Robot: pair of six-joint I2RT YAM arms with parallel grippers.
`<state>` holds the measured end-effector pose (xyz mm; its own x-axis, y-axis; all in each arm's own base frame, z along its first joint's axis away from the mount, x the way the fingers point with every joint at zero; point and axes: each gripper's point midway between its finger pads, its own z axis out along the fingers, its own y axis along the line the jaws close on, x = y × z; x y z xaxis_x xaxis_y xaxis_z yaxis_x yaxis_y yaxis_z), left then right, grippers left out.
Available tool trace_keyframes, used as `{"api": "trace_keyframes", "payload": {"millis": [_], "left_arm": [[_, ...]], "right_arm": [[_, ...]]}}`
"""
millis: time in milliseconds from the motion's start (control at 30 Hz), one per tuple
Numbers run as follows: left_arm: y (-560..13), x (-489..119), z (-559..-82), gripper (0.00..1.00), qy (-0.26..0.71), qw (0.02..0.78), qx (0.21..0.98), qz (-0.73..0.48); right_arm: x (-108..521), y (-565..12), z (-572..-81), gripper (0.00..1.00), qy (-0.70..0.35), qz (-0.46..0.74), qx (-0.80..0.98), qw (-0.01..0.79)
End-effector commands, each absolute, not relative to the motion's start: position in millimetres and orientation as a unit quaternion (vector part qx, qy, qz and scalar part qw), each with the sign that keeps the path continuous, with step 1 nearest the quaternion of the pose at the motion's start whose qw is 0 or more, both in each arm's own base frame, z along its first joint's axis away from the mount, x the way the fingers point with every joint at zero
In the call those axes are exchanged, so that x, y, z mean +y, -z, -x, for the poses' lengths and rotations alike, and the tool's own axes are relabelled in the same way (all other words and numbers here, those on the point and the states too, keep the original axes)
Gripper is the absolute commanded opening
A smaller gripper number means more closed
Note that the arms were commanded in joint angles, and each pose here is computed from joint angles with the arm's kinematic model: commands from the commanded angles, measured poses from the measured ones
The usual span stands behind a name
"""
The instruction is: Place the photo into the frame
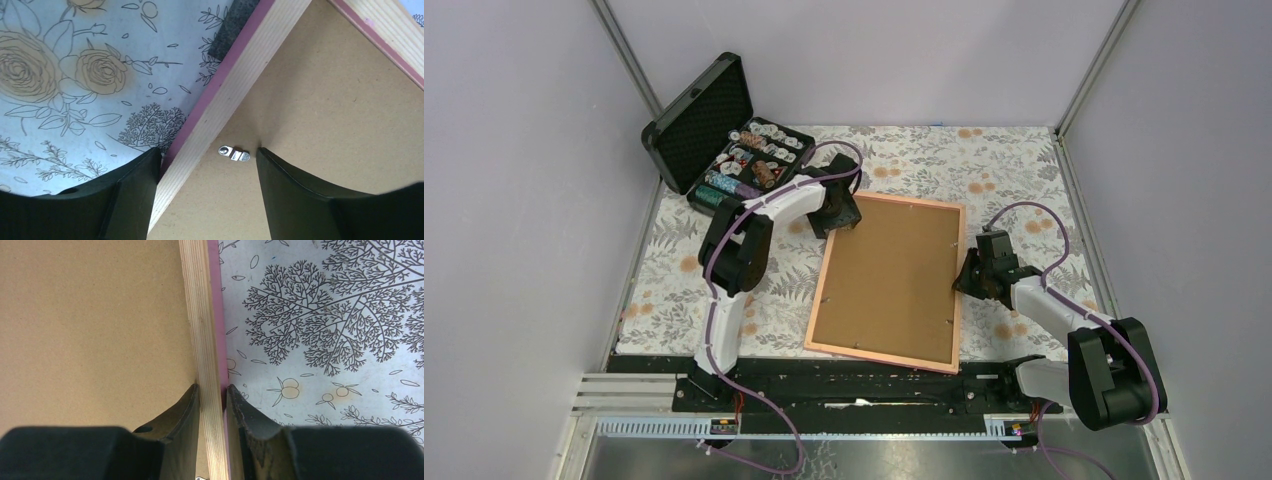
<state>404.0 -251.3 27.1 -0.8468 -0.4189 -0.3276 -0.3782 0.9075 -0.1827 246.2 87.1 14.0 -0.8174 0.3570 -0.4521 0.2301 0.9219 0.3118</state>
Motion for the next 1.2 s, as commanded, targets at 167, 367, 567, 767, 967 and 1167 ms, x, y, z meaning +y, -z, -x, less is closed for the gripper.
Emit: {"api": "trace_keyframes", "payload": {"millis": [167,367,567,767,967,1167], "left_arm": [[-21.9,-250.1,-398.1,0.63,0.028,0.177,0.965,0.193],[-15.2,-247.3,-390.7,0.37,0.027,0.169,0.972,0.162],[-6.3,-234.2,-385.9,0.03,0.006,0.180,0.979,0.101],[-0.6,-209.2,-384.6,0.00,-0.019,0.197,0.980,0.029],[2.6,-196.9,-382.2,0.00,-0.004,0.180,0.984,-0.003],[-14.0,-167.1,-397.2,0.00,-0.042,0.220,0.974,-0.010]], "right_arm": [[93.8,-6.9,-240.7,0.00,-0.139,-0.153,0.949,0.240],[93.5,-6.7,-240.5,0.00,-0.138,-0.153,0.949,0.240],[93.5,-7.0,-240.4,0.00,-0.138,-0.152,0.949,0.241],[94.0,-7.0,-240.3,0.00,-0.139,-0.153,0.949,0.240],[94.0,-7.0,-240.5,0.00,-0.139,-0.152,0.949,0.240],[93.4,-6.7,-240.0,0.00,-0.138,-0.153,0.949,0.240]]}}
